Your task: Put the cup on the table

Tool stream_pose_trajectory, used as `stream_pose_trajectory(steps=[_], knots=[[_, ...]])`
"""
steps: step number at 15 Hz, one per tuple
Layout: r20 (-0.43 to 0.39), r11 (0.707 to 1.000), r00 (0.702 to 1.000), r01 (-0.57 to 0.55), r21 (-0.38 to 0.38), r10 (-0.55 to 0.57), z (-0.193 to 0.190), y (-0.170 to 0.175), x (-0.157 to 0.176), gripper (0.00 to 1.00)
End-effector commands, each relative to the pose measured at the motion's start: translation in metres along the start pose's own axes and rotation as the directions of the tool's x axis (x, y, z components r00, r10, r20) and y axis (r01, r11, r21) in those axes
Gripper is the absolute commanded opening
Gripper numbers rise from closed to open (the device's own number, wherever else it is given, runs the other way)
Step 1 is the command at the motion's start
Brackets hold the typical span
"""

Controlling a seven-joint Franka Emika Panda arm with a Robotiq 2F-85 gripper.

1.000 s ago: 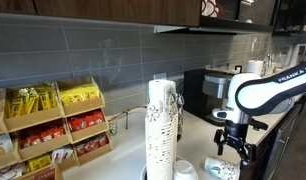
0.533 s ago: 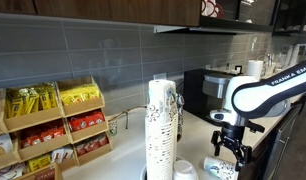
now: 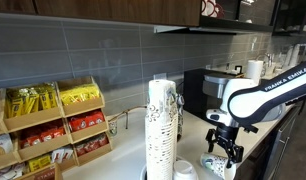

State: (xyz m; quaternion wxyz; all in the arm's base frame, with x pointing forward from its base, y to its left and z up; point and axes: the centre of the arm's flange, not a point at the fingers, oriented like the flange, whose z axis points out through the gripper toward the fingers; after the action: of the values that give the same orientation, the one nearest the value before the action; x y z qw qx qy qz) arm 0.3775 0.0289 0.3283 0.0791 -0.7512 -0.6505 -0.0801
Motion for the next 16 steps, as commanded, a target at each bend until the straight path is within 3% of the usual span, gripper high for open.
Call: stream_pose_trajectory(steps=[1,3,5,10,11,16], knots=[[-0.014,0.998,1.000,0.002,-0.060,-0.003,0.011,-0.007,-0.001,1.00],[-0.014,0.997,1.000,0.002,-0.080,-0.003,0.008,-0.003,0.000,0.97],[-0.010,0.995,1.000,0.005,-0.095,-0.006,0.003,0.000,0.002,0.73],[0.002,0.992,1.000,0.015,-0.121,-0.015,-0.015,0.009,0.009,0.87],[0.005,0.992,1.000,0.013,-0.124,-0.013,-0.017,0.011,0.011,0.98],[0.008,0.985,0.999,-0.041,-0.169,0.043,-0.032,0.027,0.022,1.00]])
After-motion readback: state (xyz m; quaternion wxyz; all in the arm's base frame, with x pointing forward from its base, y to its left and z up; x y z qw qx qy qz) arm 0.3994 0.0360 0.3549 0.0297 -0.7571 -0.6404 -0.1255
